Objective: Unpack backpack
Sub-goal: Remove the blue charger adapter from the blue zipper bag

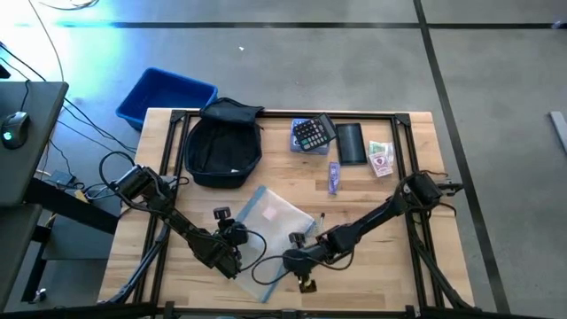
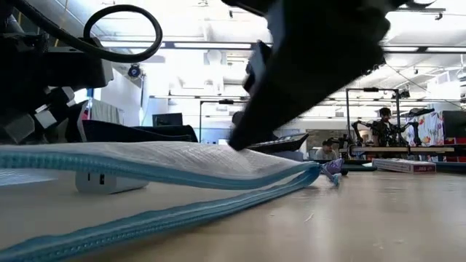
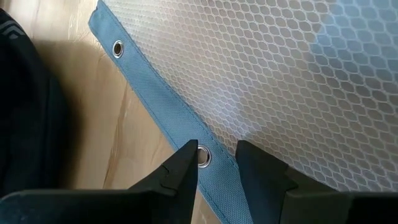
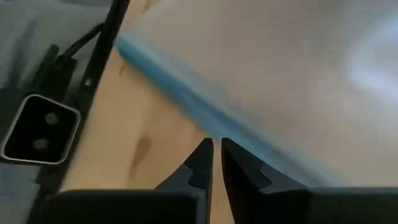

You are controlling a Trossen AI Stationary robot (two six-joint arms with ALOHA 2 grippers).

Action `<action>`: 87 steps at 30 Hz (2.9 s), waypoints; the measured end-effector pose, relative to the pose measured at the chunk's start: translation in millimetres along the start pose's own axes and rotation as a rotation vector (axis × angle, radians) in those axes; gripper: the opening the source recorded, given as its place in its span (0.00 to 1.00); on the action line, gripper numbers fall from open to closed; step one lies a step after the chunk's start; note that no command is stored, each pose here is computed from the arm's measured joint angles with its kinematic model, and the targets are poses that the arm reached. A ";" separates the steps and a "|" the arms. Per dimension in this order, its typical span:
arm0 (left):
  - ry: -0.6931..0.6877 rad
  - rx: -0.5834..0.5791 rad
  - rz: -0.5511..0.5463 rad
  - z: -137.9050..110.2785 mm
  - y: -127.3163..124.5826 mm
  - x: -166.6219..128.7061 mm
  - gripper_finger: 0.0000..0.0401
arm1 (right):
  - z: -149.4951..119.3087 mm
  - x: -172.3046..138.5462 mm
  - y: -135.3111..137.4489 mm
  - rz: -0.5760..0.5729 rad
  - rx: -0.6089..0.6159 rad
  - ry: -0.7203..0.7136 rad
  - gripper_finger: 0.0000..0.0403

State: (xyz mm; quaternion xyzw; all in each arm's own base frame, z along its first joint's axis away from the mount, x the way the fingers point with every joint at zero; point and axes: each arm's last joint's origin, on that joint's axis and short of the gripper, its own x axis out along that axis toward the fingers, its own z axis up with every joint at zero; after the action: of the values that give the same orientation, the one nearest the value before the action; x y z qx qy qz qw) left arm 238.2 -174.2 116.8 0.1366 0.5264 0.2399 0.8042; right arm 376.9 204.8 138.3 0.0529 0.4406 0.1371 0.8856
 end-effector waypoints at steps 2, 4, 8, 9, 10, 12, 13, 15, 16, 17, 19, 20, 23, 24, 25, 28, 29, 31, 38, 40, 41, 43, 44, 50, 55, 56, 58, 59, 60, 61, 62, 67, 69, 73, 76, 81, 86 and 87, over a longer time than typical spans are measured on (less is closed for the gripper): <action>0.000 -0.003 0.000 0.0 0.0 0.0 0.23 | -4.6 6.0 -1.4 0.002 0.064 0.024 0.06; 0.000 -0.004 0.000 0.0 0.0 0.0 0.23 | -5.4 10.2 -7.4 -0.012 0.091 0.029 0.06; 0.000 -0.006 -0.001 0.1 -0.1 0.0 0.23 | 3.1 19.2 -19.5 -0.125 0.081 -0.109 0.06; 0.000 -0.006 -0.002 0.2 -0.1 0.1 0.23 | 5.9 19.8 -21.8 -0.143 0.087 -0.142 0.06; -0.001 -0.006 -0.002 0.2 -0.2 0.1 0.23 | 8.5 19.5 -23.5 -0.156 0.083 -0.168 0.07; -0.002 -0.007 -0.003 0.3 -0.3 0.1 0.23 | 13.9 18.5 -26.0 -0.191 0.060 -0.223 0.08; -0.003 -0.009 -0.004 0.5 -0.4 0.1 0.23 | 16.0 18.0 -26.8 -0.214 0.044 -0.247 0.10; -0.006 -0.010 -0.007 0.8 -0.7 0.1 0.23 | 19.7 17.0 -26.7 -0.242 -0.001 -0.289 0.13; -0.007 -0.002 -0.008 1.0 -0.9 0.1 0.23 | 21.8 16.5 -26.4 -0.248 -0.015 -0.311 0.16; -0.011 0.014 -0.011 1.3 -1.3 0.1 0.23 | 23.6 15.9 -26.2 -0.256 -0.026 -0.331 0.19; -0.023 0.045 -0.017 2.4 -2.3 0.1 0.23 | 25.6 15.0 -26.7 -0.296 -0.058 -0.354 0.26; -0.036 0.056 -0.019 3.4 -3.1 0.1 0.23 | 26.5 14.7 -28.2 -0.321 -0.073 -0.360 0.29; -0.080 0.090 -0.026 6.6 -5.7 -0.1 0.23 | 31.5 13.4 -36.4 -0.353 -0.086 -0.387 0.40; -0.087 0.109 -0.028 7.3 -6.3 -0.2 0.23 | 33.3 13.2 -39.7 -0.340 -0.084 -0.391 0.44; -0.096 0.127 -0.031 8.1 -7.0 -0.3 0.23 | 34.7 13.1 -42.3 -0.319 -0.082 -0.392 0.47; -0.126 0.176 -0.022 10.0 -8.0 -0.5 0.23 | 36.5 13.5 -46.3 -0.238 -0.091 -0.378 0.54; -0.133 0.192 -0.019 10.4 -8.3 -0.7 0.23 | 36.7 13.6 -45.8 -0.217 -0.099 -0.376 0.56; -0.142 0.214 -0.021 11.2 -9.0 -0.8 0.23 | 35.7 13.9 -42.0 -0.194 -0.132 -0.368 0.58; -0.209 0.393 -0.125 11.2 -23.8 -9.9 0.14 | 28.7 15.1 -20.7 -0.162 -0.291 -0.344 0.57; -0.222 0.424 -0.130 9.8 -26.0 -12.4 0.08 | 27.1 15.1 -16.1 -0.177 -0.299 -0.347 0.56; -0.220 0.424 -0.118 9.0 -25.4 -12.5 0.05 | 26.5 15.0 -14.4 -0.188 -0.299 -0.349 0.56; -0.213 0.393 -0.080 7.7 -22.6 -11.7 0.01 | 25.6 14.9 -13.9 -0.222 -0.268 -0.351 0.56; -0.208 0.376 -0.063 7.2 -21.1 -11.1 0.01 | 24.6 15.1 -14.6 -0.235 -0.242 -0.344 0.56; -0.181 0.307 -0.050 14.5 -13.9 -2.7 0.01 | 18.7 18.4 -34.9 -0.284 -0.047 -0.259 0.56; -0.203 0.305 -0.099 26.5 -13.2 3.5 0.00 | 19.1 26.3 -54.4 -0.301 -0.012 -0.254 0.57; -0.208 0.316 -0.114 28.3 -14.5 5.0 0.00 | 18.4 28.3 -57.5 -0.303 -0.009 -0.251 0.58; -0.217 0.349 -0.143 30.6 -16.2 6.3 0.00 | 18.1 29.1 -61.8 -0.315 -0.010 -0.241 0.61; -0.221 0.363 -0.163 31.1 -18.1 6.9 0.00 | 18.0 28.9 -63.8 -0.320 -0.013 -0.234 0.63; -0.230 0.369 -0.177 32.2 -19.8 7.1 0.00 | 17.7 28.8 -64.8 -0.329 -0.017 -0.229 0.64; -0.239 0.374 -0.183 32.9 -21.5 7.5 0.00 | 17.7 28.8 -65.4 -0.336 -0.019 -0.228 0.66; -0.245 0.377 -0.189 33.4 -23.1 7.8 0.00 | 17.4 28.8 -65.7 -0.344 -0.018 -0.227 0.68; -0.246 0.382 -0.196 33.1 -24.3 7.7 0.00 | 14.4 30.4 -66.5 -0.319 -0.014 -0.189 0.74; -0.243 0.369 -0.198 32.9 -24.2 7.7 0.00 | 7.8 33.7 -67.9 -0.289 -0.001 -0.131 0.74; -0.218 0.364 -0.192 30.0 -23.5 7.3 0.00 | 5.3 32.7 -64.9 -0.246 -0.018 -0.071 0.74; -0.183 0.362 -0.172 26.0 -21.4 7.4 0.00 | 6.4 27.9 -56.2 -0.238 -0.049 -0.021 0.74; -0.156 0.359 -0.140 19.6 -20.3 5.8 0.00 | 6.8 24.8 -39.0 -0.229 -0.135 0.030 0.73; -0.158 0.360 -0.134 15.9 -21.9 3.4 0.00 | 6.6 24.8 -36.1 -0.238 -0.138 0.021 0.61; -0.158 0.358 -0.134 15.6 -22.2 3.2 0.00 | 6.6 24.8 -36.1 -0.237 -0.137 0.022 0.57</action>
State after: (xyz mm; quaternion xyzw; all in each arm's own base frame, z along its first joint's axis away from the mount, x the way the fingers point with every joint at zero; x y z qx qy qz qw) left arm 258.9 -190.8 110.1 0.2603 0.5037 0.0771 0.8201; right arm 403.5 177.7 115.5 -0.0617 0.4431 0.0617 0.8922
